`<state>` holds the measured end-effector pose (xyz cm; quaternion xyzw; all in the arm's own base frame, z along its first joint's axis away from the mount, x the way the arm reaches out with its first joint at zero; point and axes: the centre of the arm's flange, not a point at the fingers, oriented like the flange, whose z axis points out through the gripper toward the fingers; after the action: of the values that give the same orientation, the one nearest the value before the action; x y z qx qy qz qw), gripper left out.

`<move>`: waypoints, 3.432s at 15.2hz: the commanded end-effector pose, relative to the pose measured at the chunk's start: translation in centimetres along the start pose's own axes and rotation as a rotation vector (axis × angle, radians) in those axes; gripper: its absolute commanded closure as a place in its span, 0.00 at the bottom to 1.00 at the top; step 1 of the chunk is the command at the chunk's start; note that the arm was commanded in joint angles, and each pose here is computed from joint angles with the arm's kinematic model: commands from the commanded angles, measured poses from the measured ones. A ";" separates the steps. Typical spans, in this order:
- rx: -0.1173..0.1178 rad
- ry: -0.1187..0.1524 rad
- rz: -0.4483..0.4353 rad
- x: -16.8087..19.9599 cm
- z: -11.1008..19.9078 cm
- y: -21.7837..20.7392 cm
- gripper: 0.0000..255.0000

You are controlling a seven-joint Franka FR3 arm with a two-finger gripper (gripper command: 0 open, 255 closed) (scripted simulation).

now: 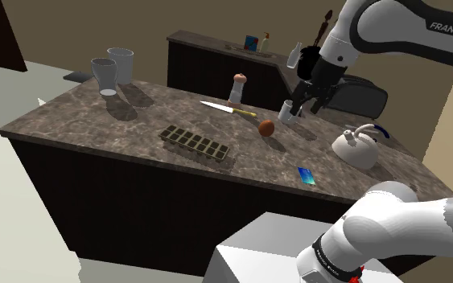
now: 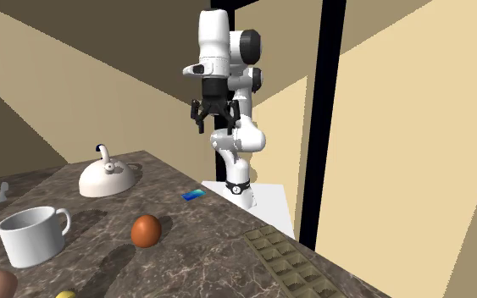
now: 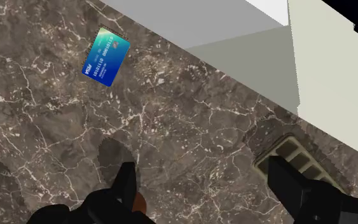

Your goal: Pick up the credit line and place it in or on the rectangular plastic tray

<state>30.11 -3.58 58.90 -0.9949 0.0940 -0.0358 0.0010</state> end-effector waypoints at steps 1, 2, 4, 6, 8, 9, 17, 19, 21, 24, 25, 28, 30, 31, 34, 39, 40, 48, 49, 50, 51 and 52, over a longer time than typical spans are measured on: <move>0.000 0.000 0.000 0.0 0.0 0.0 0.00; 0.002 -0.010 0.028 -0.1 1.1 0.7 0.00; 0.006 -0.031 0.085 -0.5 3.2 2.2 0.00; 0.010 -0.052 0.141 -0.9 5.4 3.6 0.00; 0.014 -0.072 0.198 -1.5 7.6 5.0 0.00; 0.016 -0.082 0.226 -1.9 8.6 5.7 0.00; 0.032 -0.165 0.452 -5.6 17.1 10.6 0.00; 0.036 -0.186 0.508 -6.8 19.2 11.6 0.00; 0.039 -0.201 0.550 -7.8 20.7 12.4 0.00; 0.039 -0.201 0.550 -8.1 22.3 12.2 0.00; 0.039 -0.201 0.550 -8.2 22.8 12.2 0.00; 0.039 -0.201 0.550 -8.5 24.4 12.0 0.00; 0.039 -0.201 0.550 -8.5 24.7 12.0 0.00; 0.039 -0.201 0.550 -8.5 24.7 12.0 0.00; 0.039 -0.201 0.550 -8.5 24.7 12.0 0.00; 0.039 -0.201 0.550 -8.5 24.7 12.0 1.00; 0.039 -0.201 0.550 -8.5 24.6 12.1 1.00; 0.039 -0.201 0.550 -8.4 23.6 12.0 1.00; 0.039 -0.201 0.550 -8.4 23.1 12.0 1.00; 0.039 -0.201 0.550 -8.4 22.6 12.0 1.00; 0.039 -0.201 0.550 -8.3 22.0 12.0 1.00; 0.039 -0.201 0.550 -8.3 21.5 12.0 1.00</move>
<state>21.32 -13.98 36.18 -0.9304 0.3591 0.0624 0.0393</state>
